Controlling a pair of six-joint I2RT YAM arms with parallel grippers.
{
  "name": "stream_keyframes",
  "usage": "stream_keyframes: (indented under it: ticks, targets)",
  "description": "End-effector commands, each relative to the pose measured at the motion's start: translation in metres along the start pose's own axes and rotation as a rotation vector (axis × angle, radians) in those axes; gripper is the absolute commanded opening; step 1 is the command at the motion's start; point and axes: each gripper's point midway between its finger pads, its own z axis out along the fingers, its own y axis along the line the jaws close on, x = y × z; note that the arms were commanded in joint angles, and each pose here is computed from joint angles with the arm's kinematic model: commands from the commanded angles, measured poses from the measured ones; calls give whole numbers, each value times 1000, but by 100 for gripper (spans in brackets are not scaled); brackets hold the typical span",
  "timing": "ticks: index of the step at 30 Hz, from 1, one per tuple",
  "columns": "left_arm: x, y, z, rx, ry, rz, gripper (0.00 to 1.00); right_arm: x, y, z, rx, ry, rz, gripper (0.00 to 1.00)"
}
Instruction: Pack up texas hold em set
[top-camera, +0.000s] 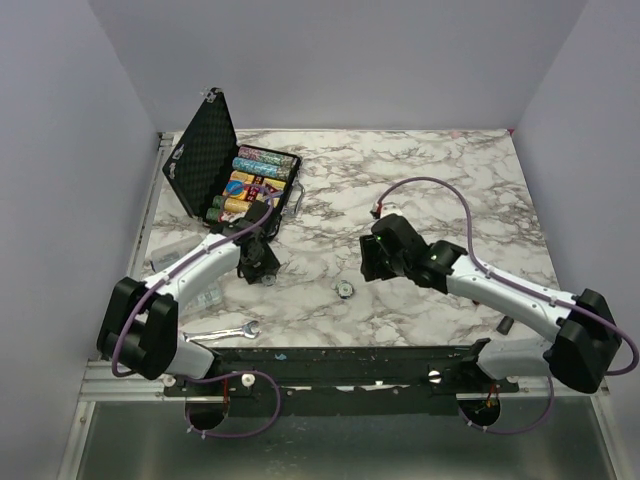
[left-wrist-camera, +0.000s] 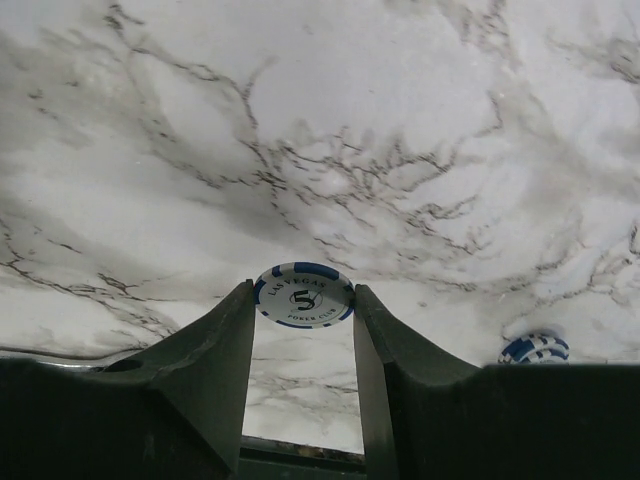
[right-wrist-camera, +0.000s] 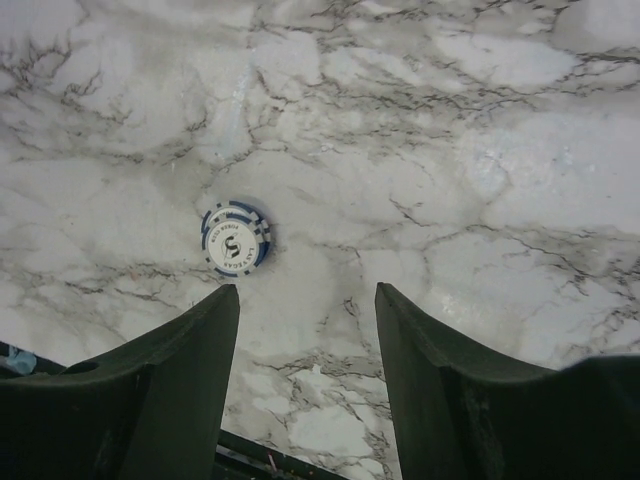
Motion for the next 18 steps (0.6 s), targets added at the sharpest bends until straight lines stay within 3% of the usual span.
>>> stream_keyframes:
  ticks: [1,7,18]
  targets:
    - [5,-38,-15,68,0,159,22,-18,-35,-16,140,-114,113,58]
    - [38,-88,-33,148,110,316,21,-28,-63,-35,174,-209,250,58]
    - [98,-155,-41,228,232,474,20,-28,-60,-46,121,-232,257,59]
